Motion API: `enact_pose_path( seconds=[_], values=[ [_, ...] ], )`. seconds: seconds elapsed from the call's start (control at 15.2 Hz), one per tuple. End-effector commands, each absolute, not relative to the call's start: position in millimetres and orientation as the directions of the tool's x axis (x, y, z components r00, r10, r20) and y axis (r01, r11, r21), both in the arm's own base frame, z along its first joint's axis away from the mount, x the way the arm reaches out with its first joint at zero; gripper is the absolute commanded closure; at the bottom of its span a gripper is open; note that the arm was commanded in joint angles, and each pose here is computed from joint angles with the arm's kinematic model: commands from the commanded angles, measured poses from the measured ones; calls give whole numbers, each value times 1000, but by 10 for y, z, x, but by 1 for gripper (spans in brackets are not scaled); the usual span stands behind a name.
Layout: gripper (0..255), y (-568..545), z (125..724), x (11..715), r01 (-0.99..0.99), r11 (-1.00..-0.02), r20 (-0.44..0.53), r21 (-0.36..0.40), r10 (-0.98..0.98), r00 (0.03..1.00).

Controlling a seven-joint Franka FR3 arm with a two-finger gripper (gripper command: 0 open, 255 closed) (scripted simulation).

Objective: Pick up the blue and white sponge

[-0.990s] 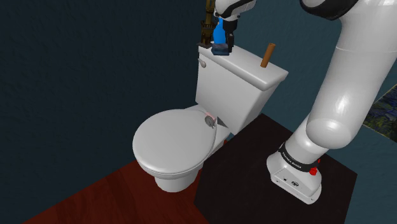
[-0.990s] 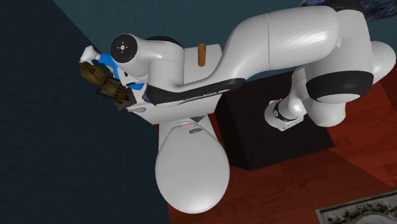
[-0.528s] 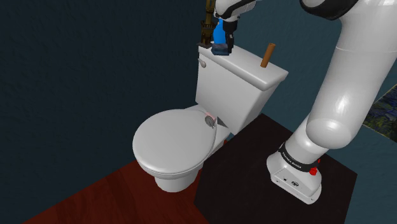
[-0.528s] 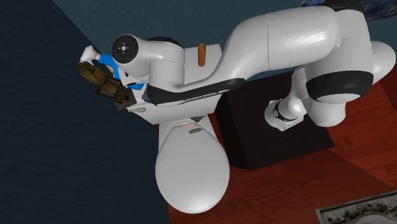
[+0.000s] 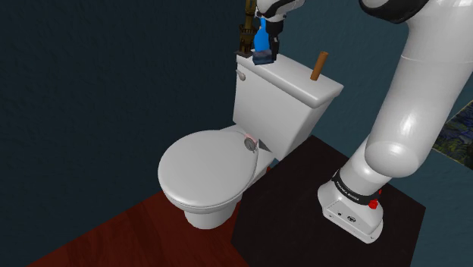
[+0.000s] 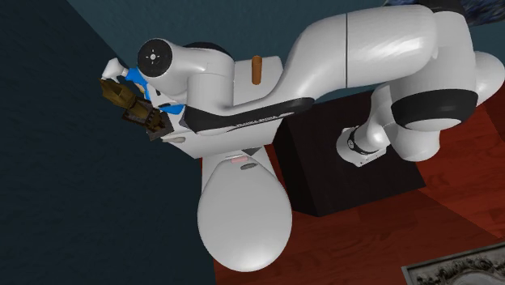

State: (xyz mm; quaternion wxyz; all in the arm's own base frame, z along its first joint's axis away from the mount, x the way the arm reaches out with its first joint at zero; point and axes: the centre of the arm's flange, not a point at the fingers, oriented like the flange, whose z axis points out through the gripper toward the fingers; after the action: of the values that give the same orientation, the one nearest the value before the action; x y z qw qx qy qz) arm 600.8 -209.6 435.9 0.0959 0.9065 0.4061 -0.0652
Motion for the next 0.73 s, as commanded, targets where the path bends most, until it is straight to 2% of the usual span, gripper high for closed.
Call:
enact_pose_path(
  seconds=[0.0, 0.66],
  values=[
    [255, -2103, 4468, 6003, 749, -652, -196, 121, 724, 662],
    [255, -2103, 4996, 6003, 749, -652, -196, 121, 724, 662]
  ],
)
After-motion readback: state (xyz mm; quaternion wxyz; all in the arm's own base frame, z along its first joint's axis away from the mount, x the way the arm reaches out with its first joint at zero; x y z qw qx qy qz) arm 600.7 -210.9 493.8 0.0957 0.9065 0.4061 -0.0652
